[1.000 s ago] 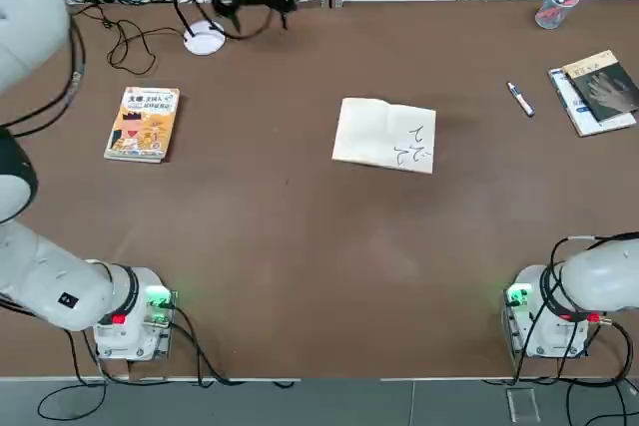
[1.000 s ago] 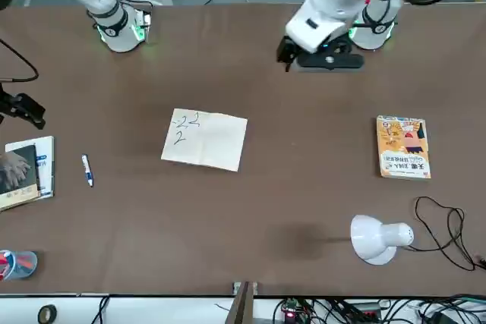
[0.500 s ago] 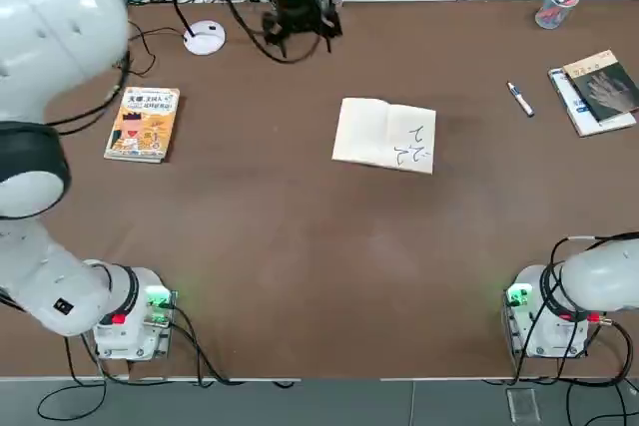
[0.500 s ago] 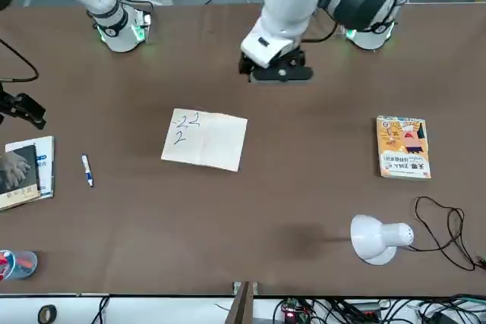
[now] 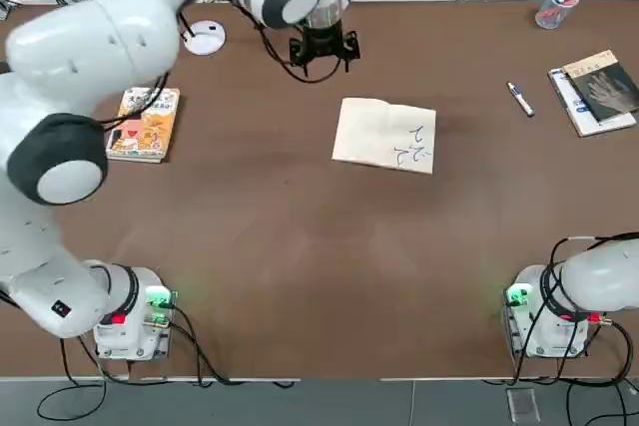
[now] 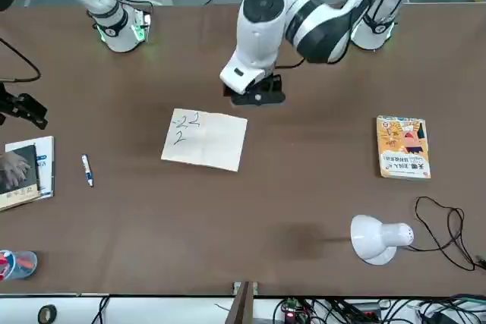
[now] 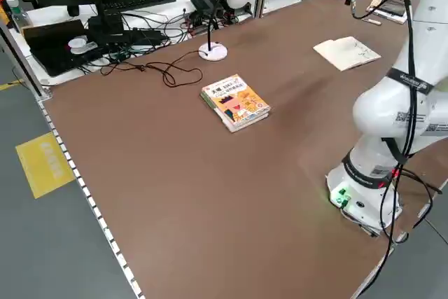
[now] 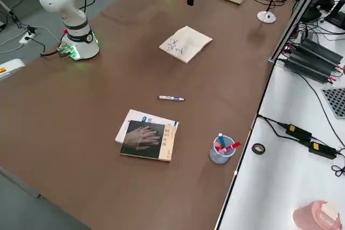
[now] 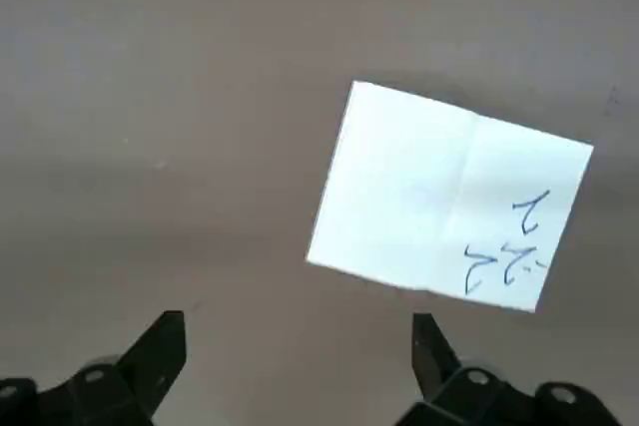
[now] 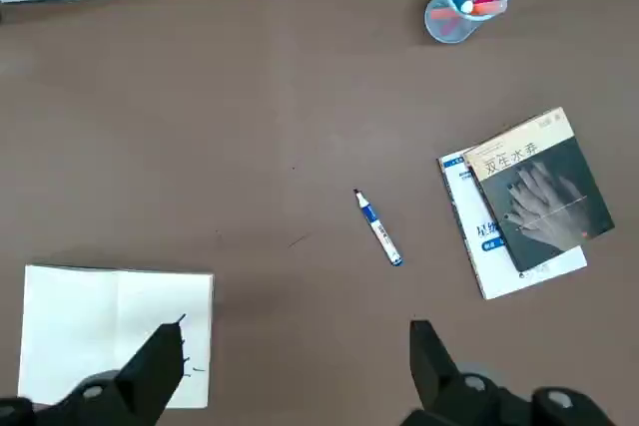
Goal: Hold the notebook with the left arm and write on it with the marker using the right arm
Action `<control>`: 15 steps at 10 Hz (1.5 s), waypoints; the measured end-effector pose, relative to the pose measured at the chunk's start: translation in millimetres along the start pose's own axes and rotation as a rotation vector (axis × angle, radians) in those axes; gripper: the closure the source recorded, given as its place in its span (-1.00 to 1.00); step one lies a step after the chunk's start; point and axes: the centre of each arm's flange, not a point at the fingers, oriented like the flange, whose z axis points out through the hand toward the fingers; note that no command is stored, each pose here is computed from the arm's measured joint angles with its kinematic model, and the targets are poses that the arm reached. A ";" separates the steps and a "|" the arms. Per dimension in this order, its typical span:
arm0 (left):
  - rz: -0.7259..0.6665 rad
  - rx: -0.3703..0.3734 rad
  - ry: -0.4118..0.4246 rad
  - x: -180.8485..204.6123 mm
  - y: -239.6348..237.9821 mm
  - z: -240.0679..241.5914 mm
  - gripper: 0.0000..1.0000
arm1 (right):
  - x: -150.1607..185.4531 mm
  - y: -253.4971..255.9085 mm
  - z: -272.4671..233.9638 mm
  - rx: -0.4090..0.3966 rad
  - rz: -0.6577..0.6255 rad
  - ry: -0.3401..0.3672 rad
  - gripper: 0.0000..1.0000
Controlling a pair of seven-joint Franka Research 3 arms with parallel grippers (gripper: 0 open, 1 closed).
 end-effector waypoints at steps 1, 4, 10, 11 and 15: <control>0.002 0.002 0.006 3.7 2.5 12.9 -1.00 | -0.3 -1.4 -0.1 0.000 -0.002 0.000 -1.00; 0.008 0.009 0.029 14.9 6.7 47.7 -1.00 | -0.5 -3.2 -0.2 0.001 -0.005 0.002 -1.00; 0.003 0.029 0.072 20.9 16.9 107.4 -1.00 | -0.4 -4.3 0.3 0.002 -0.007 0.003 -1.00; 0.002 0.033 0.083 19.4 19.9 116.6 -1.00 | -0.4 -4.4 0.3 0.002 -0.007 0.003 -1.00; 0.010 0.036 0.102 14.3 28.4 149.2 -1.00 | -0.1 -4.4 0.5 0.002 -0.007 0.004 -1.00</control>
